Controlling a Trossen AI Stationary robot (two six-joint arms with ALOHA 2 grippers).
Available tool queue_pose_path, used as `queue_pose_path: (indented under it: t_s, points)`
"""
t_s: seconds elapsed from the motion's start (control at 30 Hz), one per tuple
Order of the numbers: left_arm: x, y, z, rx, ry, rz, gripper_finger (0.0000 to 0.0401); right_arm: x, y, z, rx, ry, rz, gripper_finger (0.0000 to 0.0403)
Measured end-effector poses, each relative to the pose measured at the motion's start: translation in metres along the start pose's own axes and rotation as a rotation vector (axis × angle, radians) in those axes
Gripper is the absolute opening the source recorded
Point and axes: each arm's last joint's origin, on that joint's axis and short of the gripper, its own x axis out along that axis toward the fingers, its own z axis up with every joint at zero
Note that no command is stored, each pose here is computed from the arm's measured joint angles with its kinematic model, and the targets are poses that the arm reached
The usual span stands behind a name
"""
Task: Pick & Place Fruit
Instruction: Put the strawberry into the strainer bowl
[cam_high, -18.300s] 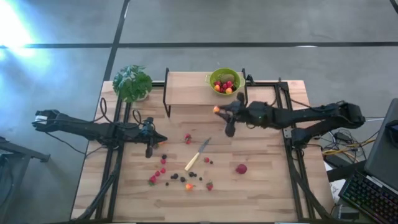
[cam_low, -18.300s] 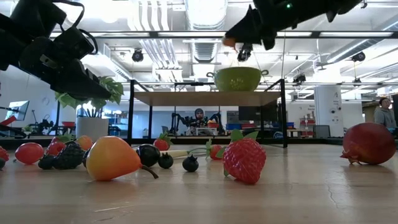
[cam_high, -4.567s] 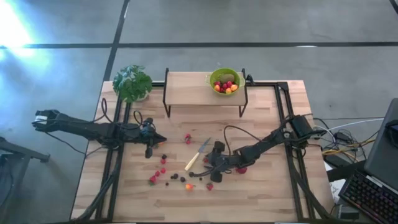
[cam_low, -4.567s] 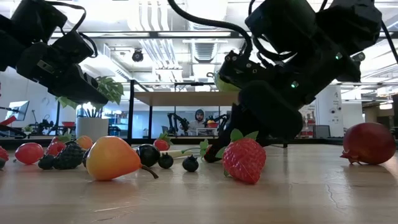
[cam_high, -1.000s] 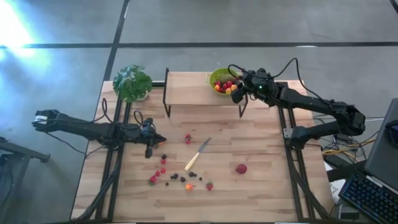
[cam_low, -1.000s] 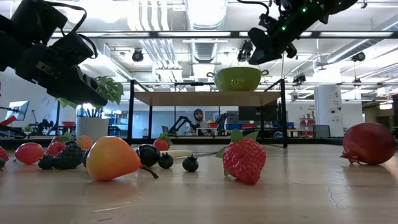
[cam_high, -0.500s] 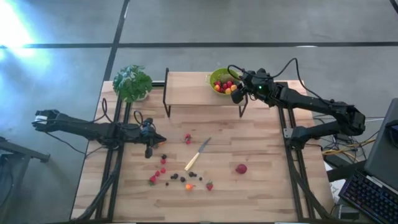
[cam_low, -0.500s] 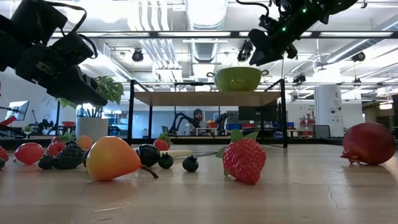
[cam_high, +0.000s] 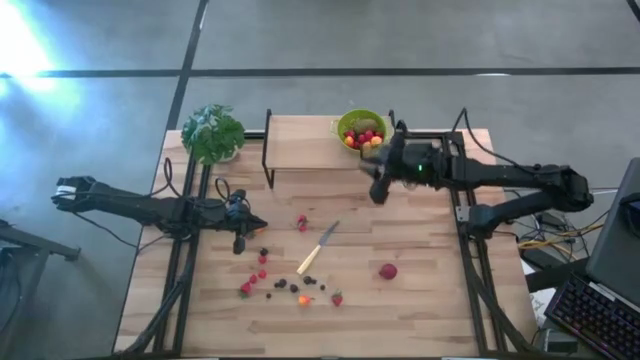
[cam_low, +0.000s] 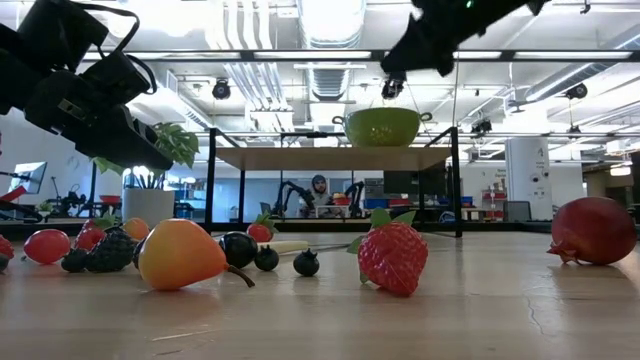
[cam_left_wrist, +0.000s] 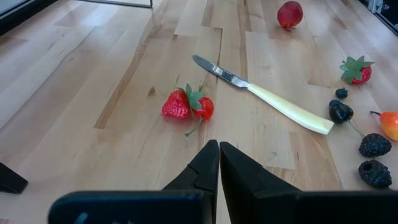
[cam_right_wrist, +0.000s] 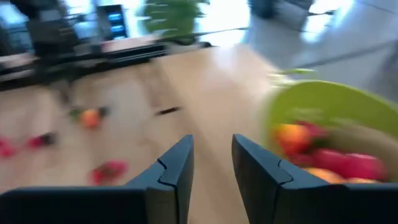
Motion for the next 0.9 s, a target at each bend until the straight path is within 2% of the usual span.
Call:
queue_pose_path:
  t_s: [0.23,0.5,0.9]
  points:
    - [0.0,0.0,0.0,0.0,0.0,0.0,0.002,-0.022,0.069,-0.021,-0.079,0.021,0.19,0.0096]
    - [0.0,0.0,0.0,0.0,0.0,0.0,0.002,-0.049,0.131,-0.052,-0.1,0.045,0.269,0.0119]
    - [0.0,0.0,0.0,0.0,0.002,0.001,0.002,-0.033,0.202,-0.107,-0.171,0.143,0.34,0.017]
